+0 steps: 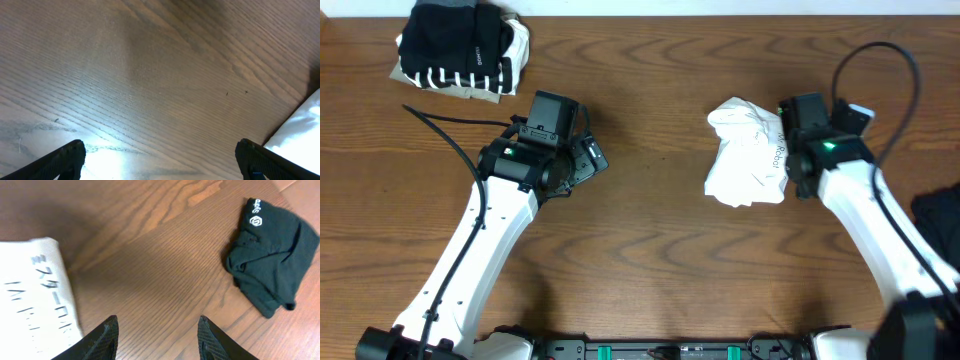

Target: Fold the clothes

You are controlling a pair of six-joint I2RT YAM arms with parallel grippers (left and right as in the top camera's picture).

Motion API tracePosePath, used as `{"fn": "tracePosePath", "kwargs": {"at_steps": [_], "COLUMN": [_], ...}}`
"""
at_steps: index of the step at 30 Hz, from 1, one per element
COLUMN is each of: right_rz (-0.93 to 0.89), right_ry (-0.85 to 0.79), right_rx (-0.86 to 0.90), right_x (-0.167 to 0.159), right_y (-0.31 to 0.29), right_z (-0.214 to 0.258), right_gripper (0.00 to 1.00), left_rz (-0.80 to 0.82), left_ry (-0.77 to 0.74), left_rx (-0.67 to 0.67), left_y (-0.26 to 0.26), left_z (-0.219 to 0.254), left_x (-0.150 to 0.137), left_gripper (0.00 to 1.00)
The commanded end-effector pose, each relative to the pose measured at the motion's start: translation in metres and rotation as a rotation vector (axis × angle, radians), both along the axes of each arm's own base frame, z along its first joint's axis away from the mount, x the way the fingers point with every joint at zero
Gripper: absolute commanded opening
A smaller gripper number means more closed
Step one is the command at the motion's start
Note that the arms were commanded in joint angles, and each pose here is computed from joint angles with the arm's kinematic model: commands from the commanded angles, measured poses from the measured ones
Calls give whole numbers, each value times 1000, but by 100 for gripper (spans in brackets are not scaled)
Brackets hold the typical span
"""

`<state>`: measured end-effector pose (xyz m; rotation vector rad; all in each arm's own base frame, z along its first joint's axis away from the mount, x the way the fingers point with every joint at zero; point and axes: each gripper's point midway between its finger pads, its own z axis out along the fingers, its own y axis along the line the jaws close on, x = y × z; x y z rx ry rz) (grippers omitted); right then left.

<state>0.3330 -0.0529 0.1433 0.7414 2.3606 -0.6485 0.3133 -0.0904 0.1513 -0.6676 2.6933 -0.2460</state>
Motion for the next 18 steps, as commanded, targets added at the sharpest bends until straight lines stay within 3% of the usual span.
{"fn": "tracePosePath", "kwargs": {"at_steps": [1,7,18], "right_rz": [-24,30,78], "right_ry": [-102,-85,31], "right_rx": [117,248,397], "right_x": [-4,-17,-43], "right_y": [6,25,49], "right_z": [19,23,10], "right_gripper": [49,50,42], "left_rz": [4,-2,-131], "left_ry": [0,0,-34], "left_rx": [2,5,53], "left_y": [0,0,-2], "left_z": [1,1,4], "left_x": [1,1,6], "left_gripper": [97,97,98]}}
